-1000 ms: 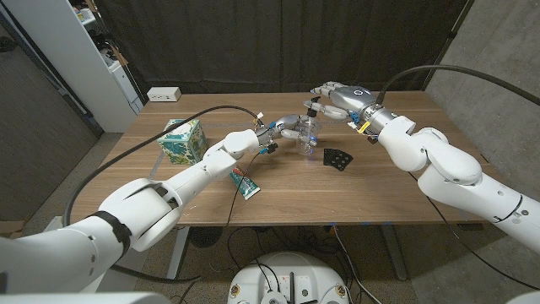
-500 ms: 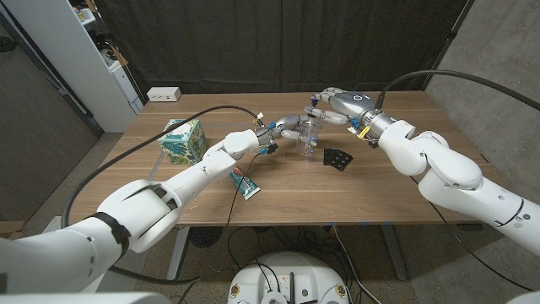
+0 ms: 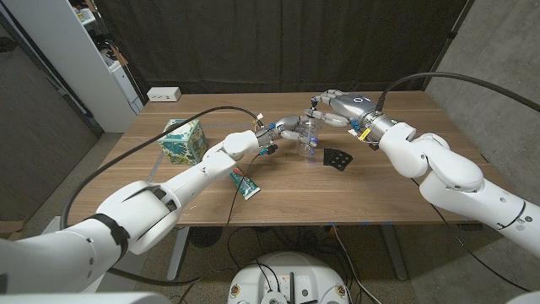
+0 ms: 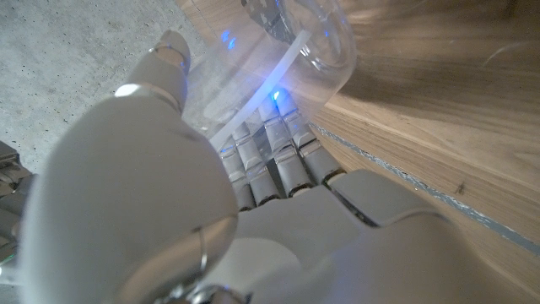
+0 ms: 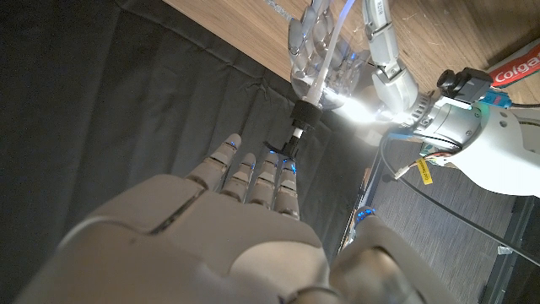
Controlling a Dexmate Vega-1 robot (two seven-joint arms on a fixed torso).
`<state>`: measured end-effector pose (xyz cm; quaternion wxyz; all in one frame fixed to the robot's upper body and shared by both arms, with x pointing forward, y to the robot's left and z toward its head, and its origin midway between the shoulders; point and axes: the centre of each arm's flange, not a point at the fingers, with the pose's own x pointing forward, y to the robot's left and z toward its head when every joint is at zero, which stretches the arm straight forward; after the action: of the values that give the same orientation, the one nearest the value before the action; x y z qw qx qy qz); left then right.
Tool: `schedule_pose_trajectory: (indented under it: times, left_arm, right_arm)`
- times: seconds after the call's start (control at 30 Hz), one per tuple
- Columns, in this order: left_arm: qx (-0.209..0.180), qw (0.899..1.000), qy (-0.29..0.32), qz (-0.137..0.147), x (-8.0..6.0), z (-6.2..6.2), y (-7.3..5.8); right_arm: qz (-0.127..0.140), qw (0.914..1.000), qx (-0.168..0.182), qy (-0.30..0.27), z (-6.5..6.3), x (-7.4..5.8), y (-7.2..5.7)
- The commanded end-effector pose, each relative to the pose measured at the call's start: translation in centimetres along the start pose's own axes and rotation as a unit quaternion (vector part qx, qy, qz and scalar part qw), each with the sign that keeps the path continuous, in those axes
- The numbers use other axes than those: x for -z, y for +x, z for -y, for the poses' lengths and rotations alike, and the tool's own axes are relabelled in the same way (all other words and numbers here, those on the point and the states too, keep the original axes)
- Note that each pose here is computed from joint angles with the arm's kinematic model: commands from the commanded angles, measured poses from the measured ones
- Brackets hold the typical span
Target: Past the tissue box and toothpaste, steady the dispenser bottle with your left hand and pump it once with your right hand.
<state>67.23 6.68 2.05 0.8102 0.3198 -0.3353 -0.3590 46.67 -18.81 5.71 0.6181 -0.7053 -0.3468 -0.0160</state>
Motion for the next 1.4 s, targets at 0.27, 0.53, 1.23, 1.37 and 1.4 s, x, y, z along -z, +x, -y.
schedule_pose_trajectory:
  times: [0.27,0.53,1.23,1.37,1.4]
  left_arm:
    - [-0.008,1.0,-0.007,0.001,0.0,0.1,-0.2]
    - [-0.01,1.0,-0.009,0.002,0.0,0.2,-0.2]
    - [-0.011,1.0,-0.015,0.0,0.2,-0.1,-0.1]
    - [-0.016,1.0,-0.016,0.0,0.3,-0.3,-0.2]
    - [-0.017,1.0,-0.016,0.0,0.3,-0.4,-0.2]
  right_arm:
    - [0.011,0.9999,-0.009,0.002,-0.3,-0.4,0.1]
    - [0.015,0.9995,-0.026,0.01,-0.6,-0.5,0.3]
    - [0.016,0.9989,-0.041,0.018,-1.7,-0.7,0.7]
    - [0.014,0.9987,-0.045,0.018,-1.9,-0.8,0.7]
    - [0.015,0.9987,-0.047,0.017,-1.9,-0.8,0.7]
